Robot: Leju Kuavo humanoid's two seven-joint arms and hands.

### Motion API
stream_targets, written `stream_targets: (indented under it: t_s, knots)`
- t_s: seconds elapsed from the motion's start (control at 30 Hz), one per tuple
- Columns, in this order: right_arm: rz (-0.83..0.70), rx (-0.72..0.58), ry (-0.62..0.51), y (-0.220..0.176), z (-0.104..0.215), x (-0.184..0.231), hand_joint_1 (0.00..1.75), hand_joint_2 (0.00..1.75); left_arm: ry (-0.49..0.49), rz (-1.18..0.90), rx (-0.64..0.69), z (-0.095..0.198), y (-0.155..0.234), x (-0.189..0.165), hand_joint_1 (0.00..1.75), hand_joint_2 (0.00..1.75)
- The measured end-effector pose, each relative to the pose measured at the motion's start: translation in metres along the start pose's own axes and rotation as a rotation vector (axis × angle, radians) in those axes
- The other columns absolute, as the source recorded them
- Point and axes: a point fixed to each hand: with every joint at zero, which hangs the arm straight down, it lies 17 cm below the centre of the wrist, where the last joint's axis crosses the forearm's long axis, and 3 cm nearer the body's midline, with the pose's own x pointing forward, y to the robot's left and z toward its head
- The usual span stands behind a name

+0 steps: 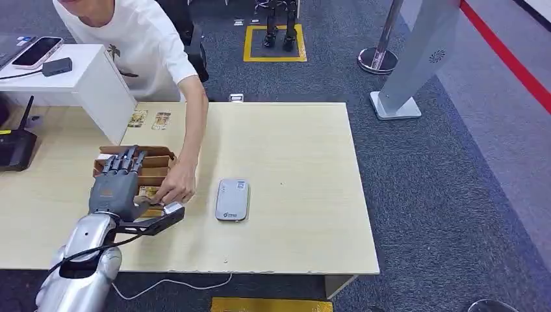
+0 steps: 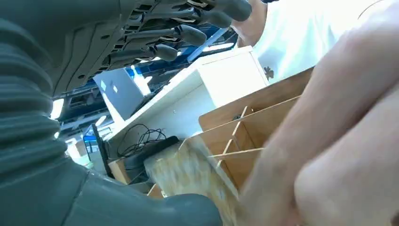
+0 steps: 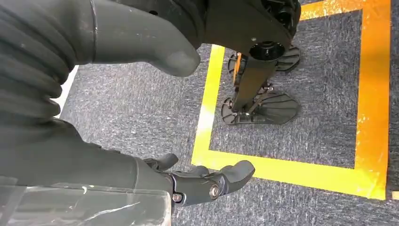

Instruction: Pass the card to the sensor for recognition and then transmit it.

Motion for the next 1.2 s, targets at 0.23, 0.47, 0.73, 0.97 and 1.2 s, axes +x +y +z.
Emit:
stream_targets:
  t_s: [0.23, 0.47, 0.73, 0.97, 1.2]
  knots:
    - [0.0, 0.0, 0.0, 0.0, 0.0, 0.0, 0.0, 1.75, -0.01, 0.007, -0.029, -0.001, -0.003, -0.003, 0.0, 1.75]
    - [0.001, 0.0, 0.001, 0.0, 0.0, 0.0, 0.0, 1.75, -0.014, -0.003, -0.022, -0.003, 0.0, -0.008, 0.0, 1.75]
    - [0.001, 0.0, 0.0, 0.0, 0.0, 0.0, 0.0, 1.75, -0.037, -0.017, -0.001, -0.006, 0.009, 0.001, 0.0, 1.75]
    - [0.001, 0.0, -0.002, 0.0, 0.0, 0.0, 0.0, 1.75, -0.058, -0.021, 0.0, -0.005, 0.01, 0.01, 0.0, 1.75]
    - [0.0, 0.0, -0.001, 0.0, 0.0, -0.001, 0.0, 1.75, -0.06, -0.021, -0.004, -0.005, 0.008, 0.01, 0.0, 1.75]
